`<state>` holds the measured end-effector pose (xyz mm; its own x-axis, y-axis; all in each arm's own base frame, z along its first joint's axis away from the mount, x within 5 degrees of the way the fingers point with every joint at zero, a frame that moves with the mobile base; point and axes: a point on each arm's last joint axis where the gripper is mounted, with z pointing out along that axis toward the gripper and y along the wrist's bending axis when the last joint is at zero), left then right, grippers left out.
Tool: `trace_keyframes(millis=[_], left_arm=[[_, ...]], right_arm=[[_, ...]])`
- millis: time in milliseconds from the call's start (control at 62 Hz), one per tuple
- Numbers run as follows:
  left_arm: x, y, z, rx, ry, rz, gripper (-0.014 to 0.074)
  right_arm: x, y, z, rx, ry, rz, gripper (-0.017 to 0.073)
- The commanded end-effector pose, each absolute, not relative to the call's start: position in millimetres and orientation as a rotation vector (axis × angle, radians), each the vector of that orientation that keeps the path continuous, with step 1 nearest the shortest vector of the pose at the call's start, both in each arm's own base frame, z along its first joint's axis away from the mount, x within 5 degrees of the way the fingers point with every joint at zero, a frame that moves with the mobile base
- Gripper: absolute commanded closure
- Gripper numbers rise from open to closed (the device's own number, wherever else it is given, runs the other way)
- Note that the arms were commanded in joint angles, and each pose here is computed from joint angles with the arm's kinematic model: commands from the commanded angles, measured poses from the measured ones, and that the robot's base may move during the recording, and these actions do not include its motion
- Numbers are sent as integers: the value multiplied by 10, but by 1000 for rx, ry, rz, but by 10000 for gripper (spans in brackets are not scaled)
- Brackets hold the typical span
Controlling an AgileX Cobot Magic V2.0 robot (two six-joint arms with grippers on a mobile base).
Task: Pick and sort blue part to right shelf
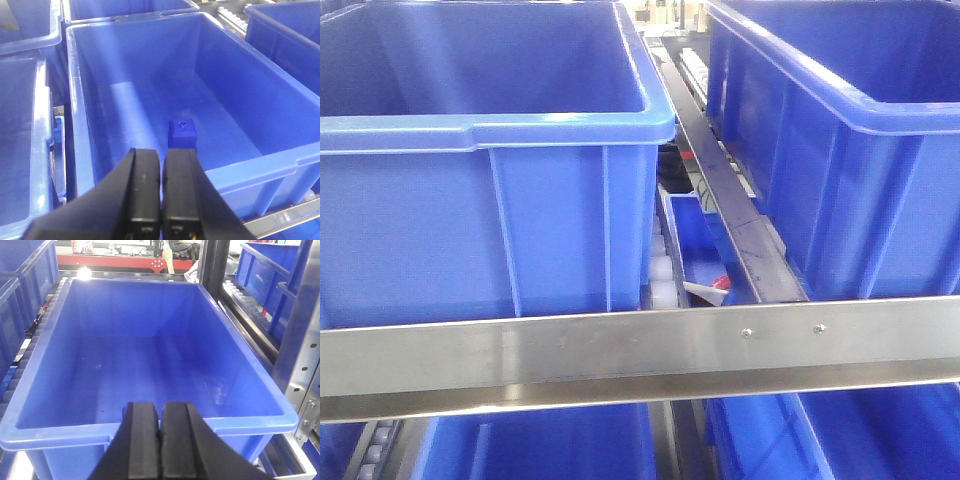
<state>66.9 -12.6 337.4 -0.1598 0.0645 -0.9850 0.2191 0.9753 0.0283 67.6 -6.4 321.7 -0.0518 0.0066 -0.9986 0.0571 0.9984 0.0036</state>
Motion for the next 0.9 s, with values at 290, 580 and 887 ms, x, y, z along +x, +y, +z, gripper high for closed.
trace_keyframes(millis=[290, 580, 887], left_arm=[[656, -143, 3511, 201, 1625, -177, 468], [489, -16, 3087, -12, 1410, -70, 468], [525, 35, 2197, -119, 1422, -27, 468]], right_arm=[[669, -41, 3377, 20, 1514, -30, 526], [669, -41, 3377, 20, 1514, -30, 526], [669, -41, 3377, 20, 1514, -30, 526]])
